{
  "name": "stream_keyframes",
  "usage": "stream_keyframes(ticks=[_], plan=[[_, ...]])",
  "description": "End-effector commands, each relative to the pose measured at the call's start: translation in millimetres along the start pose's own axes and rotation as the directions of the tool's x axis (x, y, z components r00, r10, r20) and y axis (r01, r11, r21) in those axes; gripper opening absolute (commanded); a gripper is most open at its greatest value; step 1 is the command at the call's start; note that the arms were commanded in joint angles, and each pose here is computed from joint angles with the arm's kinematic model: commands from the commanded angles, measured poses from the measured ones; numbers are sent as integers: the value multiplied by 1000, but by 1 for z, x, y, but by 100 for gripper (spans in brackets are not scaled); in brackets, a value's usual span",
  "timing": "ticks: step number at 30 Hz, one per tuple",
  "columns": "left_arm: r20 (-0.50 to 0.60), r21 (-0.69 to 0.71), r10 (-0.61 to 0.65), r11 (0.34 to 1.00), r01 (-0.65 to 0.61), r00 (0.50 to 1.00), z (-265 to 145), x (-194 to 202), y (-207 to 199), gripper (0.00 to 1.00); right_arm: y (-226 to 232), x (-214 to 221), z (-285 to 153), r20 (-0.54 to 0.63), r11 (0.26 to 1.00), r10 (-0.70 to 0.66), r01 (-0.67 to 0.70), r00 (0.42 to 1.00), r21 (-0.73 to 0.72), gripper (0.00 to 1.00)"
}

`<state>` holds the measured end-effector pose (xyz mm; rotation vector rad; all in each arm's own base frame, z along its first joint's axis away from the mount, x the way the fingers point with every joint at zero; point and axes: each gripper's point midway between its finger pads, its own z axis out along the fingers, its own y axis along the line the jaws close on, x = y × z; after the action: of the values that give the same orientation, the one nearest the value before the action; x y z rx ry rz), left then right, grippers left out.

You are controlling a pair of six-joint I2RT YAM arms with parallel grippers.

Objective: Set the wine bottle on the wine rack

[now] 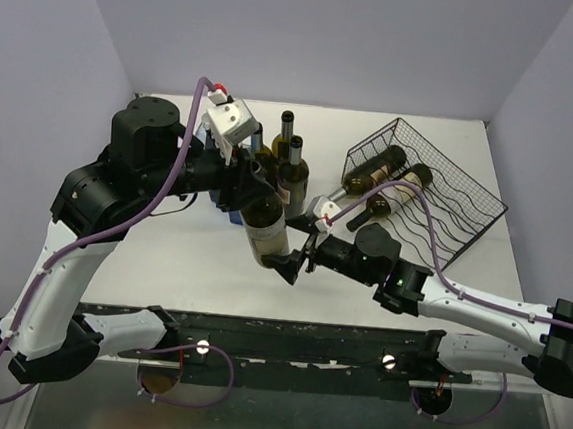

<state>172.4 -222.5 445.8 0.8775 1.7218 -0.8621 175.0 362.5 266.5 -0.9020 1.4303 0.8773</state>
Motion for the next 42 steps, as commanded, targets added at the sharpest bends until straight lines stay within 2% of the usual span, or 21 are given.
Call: stream_keyframes(ticks=[1, 8, 11, 13, 17, 20, 21, 23, 25, 26, 28, 29, 31, 35, 38, 42], plan=[[131, 181, 46, 981, -70, 990, -21, -34, -42, 0, 18, -15, 10, 90, 995, 8, 1, 996, -100, 100], [150, 208, 46, 975, -77, 988, -27, -36, -50, 0, 26, -15, 23, 106, 989, 20, -4, 994, -147, 100], [163, 219, 56, 971, -92, 985, -29, -35, -52, 0, 22, -17, 25, 107, 993, 44, -31, 993, -117, 93], [171, 218, 59, 971, -96, 984, -29, -33, -52, 0, 19, -18, 25, 106, 994, 46, -35, 993, -103, 83], [187, 214, 68, 971, -108, 980, -32, -32, -53, 0, 10, -21, 25, 107, 998, 22, -16, 994, -55, 49], [201, 209, 83, 970, -126, 976, -33, -30, -53, 0, 5, -24, 25, 94, 999, -31, 34, 995, -30, 12], [209, 207, 92, 969, -136, 974, -34, -30, -53, 0, 1, -25, 24, 88, 999, -48, 50, 995, -13, 3], [223, 200, 103, 968, -149, 969, -35, -29, -53, 1, -4, -28, 22, 84, 996, -92, 92, 992, 10, 1], [240, 192, 119, 967, -167, 964, -36, -28, -52, 13, -9, -34, 18, 96, 990, -137, 134, 986, 34, 1], [251, 186, 124, 967, -173, 960, -37, -28, -52, 25, -15, -38, 15, 101, 985, -164, 158, 981, 67, 1], [275, 165, 135, 969, -184, 952, -39, -29, -50, 60, -22, -45, 10, 113, 973, -217, 206, 970, 103, 1], [290, 155, 141, 969, -192, 947, -40, -30, -50, 75, -25, -50, 7, 120, 964, -251, 237, 960, 119, 1], [311, 137, 149, 970, -200, 939, -41, -30, -47, 98, -31, -58, 1, 128, 943, -317, 298, 940, 151, 1], [320, 40, 193, 975, -217, 927, -46, -33, -34, 99, -48, -70, -9, 96, 868, -466, 434, 879, 239, 1], [331, -89, 246, 969, -229, 911, -58, -43, -18, 99, -64, -72, -19, 24, 776, -586, 552, 810, 304, 1], [364, -167, 260, 963, -212, 894, -74, -55, -12, 99, -80, -78, -33, -53, 657, -692, 659, 720, 366, 1]])
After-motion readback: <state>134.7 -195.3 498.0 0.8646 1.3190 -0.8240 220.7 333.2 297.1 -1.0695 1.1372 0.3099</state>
